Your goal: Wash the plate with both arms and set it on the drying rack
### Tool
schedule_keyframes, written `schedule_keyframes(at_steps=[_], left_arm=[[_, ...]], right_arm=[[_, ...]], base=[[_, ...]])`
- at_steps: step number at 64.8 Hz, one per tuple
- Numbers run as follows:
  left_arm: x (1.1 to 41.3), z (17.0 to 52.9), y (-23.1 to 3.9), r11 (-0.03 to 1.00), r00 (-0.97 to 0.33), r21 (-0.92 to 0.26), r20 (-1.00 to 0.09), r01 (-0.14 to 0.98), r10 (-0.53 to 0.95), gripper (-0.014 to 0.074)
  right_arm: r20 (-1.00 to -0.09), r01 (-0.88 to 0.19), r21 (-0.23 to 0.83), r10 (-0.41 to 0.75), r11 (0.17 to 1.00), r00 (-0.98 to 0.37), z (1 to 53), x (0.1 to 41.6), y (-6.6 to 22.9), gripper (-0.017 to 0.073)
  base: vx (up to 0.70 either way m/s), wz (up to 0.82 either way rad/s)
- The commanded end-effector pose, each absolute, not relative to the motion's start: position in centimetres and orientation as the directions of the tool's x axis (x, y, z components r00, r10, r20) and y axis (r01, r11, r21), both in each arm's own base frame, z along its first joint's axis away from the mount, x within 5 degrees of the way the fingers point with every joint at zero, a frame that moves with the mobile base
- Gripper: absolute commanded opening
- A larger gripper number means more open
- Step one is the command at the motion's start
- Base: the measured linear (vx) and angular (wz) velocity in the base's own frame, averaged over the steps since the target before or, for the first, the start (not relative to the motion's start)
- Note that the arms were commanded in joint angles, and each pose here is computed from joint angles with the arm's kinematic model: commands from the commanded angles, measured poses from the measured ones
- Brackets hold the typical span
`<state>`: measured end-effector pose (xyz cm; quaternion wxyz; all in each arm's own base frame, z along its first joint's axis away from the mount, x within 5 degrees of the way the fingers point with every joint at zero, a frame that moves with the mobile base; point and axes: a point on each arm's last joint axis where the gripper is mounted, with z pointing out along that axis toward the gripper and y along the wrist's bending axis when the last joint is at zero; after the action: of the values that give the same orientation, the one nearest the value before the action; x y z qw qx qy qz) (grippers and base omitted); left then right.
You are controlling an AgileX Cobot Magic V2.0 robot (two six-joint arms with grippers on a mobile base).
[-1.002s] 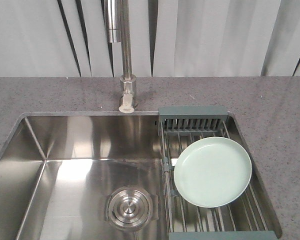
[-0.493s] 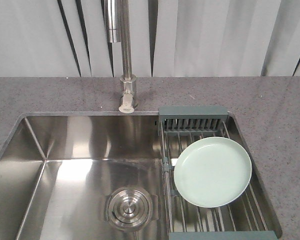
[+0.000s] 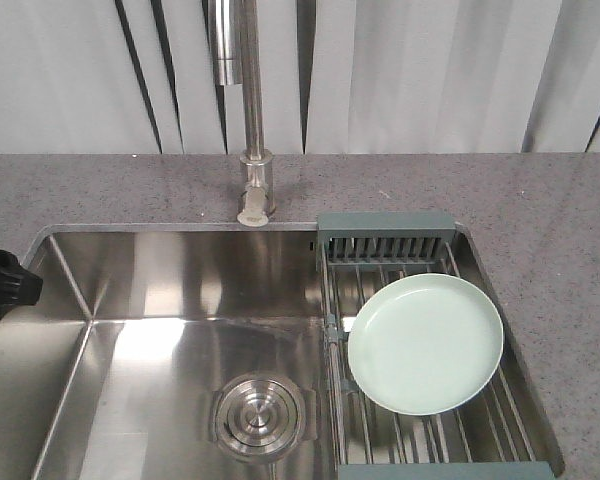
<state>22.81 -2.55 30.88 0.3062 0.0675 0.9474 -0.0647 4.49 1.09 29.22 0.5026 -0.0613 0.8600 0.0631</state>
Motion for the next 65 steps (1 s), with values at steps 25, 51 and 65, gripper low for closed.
schedule_keyframes(at_steps=[25,51,65], left_arm=[[27.1,28.9,-2.9,0.979,-0.766,-0.062,-0.633,0.194,0.112,-0.0008],[30.4,30.8,-5.6,0.852,-0.599,-0.099,-0.752,0.513,0.274,-0.0008],[32.6,31.3,-7.6,0.717,-0.474,-0.123,-0.823,0.686,0.313,-0.0008]], right_arm=[[-0.91,-0.17,0.037,-0.037,0.985,-0.412,30.5,4.7,1.1,0.033],[-0.91,-0.17,0.037,-0.037,0.985,-0.412,30.5,4.7,1.1,0.033],[-0.91,-0.17,0.037,-0.037,0.985,-0.412,30.5,4.7,1.1,0.033]], base=[[0.0,0.0],[0.0,0.0],[0.0,0.0]])
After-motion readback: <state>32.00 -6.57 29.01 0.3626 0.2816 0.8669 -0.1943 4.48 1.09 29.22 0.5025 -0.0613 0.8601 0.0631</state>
